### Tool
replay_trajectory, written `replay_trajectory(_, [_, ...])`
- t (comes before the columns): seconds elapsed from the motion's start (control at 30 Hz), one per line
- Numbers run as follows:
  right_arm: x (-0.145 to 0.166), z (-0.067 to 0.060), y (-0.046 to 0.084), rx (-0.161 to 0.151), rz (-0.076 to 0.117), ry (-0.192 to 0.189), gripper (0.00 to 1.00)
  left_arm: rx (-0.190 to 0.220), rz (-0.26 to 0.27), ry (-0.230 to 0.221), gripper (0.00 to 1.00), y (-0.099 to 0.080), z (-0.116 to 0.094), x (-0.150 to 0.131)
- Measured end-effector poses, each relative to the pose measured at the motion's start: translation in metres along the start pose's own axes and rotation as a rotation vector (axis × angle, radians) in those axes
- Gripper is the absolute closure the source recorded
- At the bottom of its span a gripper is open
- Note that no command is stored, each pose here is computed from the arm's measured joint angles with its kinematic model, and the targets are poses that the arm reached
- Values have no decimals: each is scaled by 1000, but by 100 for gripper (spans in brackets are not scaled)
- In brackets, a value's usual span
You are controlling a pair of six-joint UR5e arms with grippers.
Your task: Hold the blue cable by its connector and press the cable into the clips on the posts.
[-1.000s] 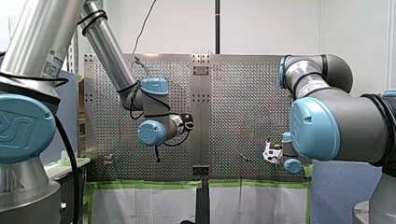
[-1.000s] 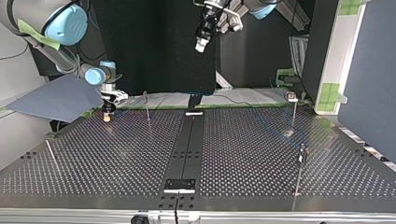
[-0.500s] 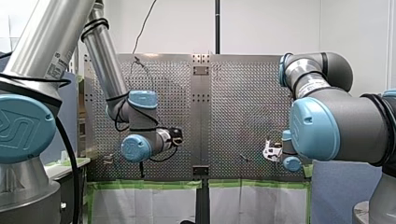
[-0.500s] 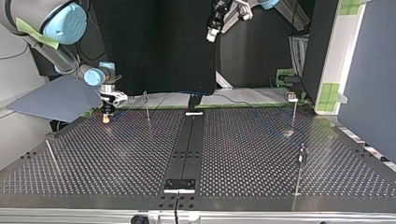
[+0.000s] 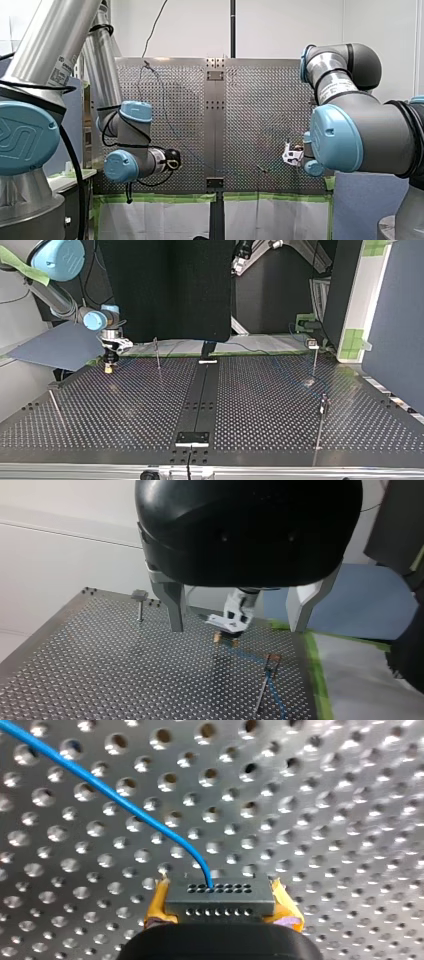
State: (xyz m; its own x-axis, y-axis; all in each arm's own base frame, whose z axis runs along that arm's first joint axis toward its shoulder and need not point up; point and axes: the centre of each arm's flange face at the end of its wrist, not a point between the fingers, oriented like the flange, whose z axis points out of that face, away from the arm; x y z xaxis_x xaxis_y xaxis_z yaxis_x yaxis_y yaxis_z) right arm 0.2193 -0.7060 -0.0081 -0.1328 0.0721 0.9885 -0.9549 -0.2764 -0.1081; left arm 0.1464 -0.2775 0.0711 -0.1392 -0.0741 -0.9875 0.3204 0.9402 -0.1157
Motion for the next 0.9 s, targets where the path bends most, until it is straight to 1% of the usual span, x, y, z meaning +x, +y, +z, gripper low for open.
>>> replay_trajectory(0.13, [12,-5,-4,5,-2,5,100,-1,3,7,0,0,-1,1])
replay_trajectory(0.23, [23,-8,-9,12,-4,10,100,2,1,6,0,-2,3,0])
replay_trajectory(0.33, [38,-6,-15,21,-12,27,100,3,1,5,0,-4,6,-1])
replay_trajectory(0.53, [75,3,-26,47,-25,76,100,7,13,19,0,-8,12,-3])
replay_trajectory(0.67, [83,5,-29,54,-27,87,100,9,18,24,0,-9,14,-3])
replay_trajectory(0.9, [85,5,-30,55,-27,89,100,9,19,25,0,-9,14,-3])
